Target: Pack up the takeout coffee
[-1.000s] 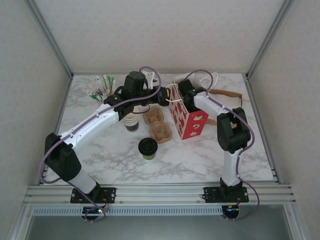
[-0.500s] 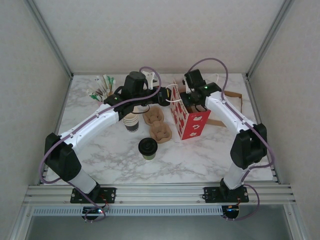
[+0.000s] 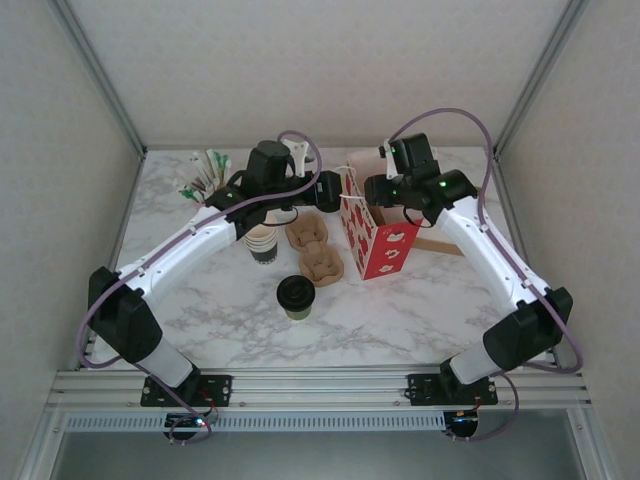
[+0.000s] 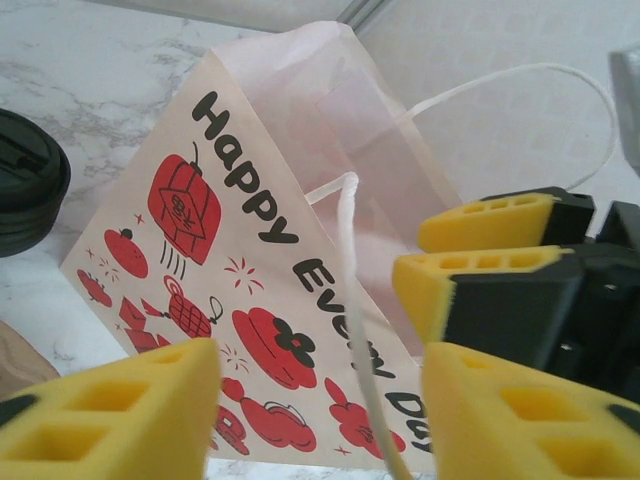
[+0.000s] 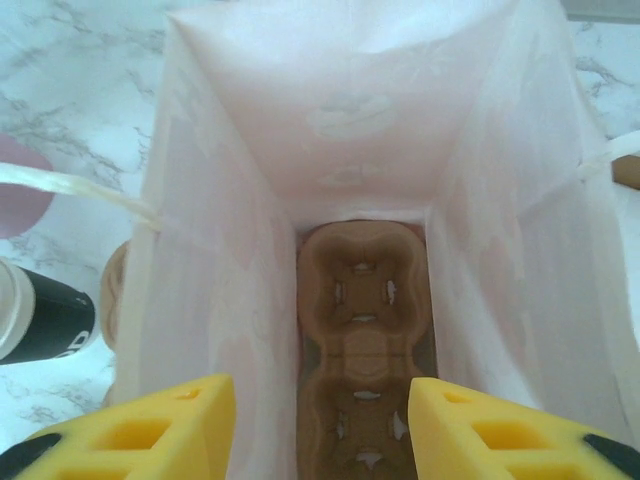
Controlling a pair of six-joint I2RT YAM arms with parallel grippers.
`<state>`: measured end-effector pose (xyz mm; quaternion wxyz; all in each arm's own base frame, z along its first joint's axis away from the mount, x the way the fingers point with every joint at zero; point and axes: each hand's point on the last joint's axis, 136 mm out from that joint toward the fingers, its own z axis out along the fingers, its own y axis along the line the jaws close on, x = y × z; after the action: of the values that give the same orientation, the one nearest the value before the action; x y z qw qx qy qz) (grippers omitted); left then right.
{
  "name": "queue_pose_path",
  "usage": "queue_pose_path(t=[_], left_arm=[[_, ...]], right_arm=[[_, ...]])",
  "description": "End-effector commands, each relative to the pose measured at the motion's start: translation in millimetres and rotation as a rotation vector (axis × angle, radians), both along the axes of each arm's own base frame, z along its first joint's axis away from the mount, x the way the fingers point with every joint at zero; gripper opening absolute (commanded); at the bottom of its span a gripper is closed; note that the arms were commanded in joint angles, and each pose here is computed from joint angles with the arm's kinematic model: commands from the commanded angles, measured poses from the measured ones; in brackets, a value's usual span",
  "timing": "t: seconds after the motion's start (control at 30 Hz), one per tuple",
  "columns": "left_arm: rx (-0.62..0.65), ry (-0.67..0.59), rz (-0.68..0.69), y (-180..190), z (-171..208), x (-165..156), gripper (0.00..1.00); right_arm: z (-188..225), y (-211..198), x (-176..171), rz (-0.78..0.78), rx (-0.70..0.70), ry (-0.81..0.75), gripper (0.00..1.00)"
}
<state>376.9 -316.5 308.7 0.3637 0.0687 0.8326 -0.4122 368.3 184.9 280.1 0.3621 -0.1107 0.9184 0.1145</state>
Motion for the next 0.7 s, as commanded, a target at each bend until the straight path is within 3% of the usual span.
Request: queue_pose_path(t=[0.0, 0.5, 0.67], left_arm=[[-0.033, -0.073, 0.014, 8.2, 36.7, -3.5, 0.64], [-0.028, -0.136, 0.050, 27.3, 63.4, -16.5, 0.98], [-0.026, -0.160, 0.068, 35.4, 71.0, -21.2, 1.00]], right_arm=[[10.1, 1.4, -16.1, 0.014, 0.039, 0.005, 0.51], [20.2, 3.1, -52.0, 0.053, 0.072, 0.093, 0.54], [18.4, 2.4, -62.3, 0.064, 0.050, 0.137, 0.56]])
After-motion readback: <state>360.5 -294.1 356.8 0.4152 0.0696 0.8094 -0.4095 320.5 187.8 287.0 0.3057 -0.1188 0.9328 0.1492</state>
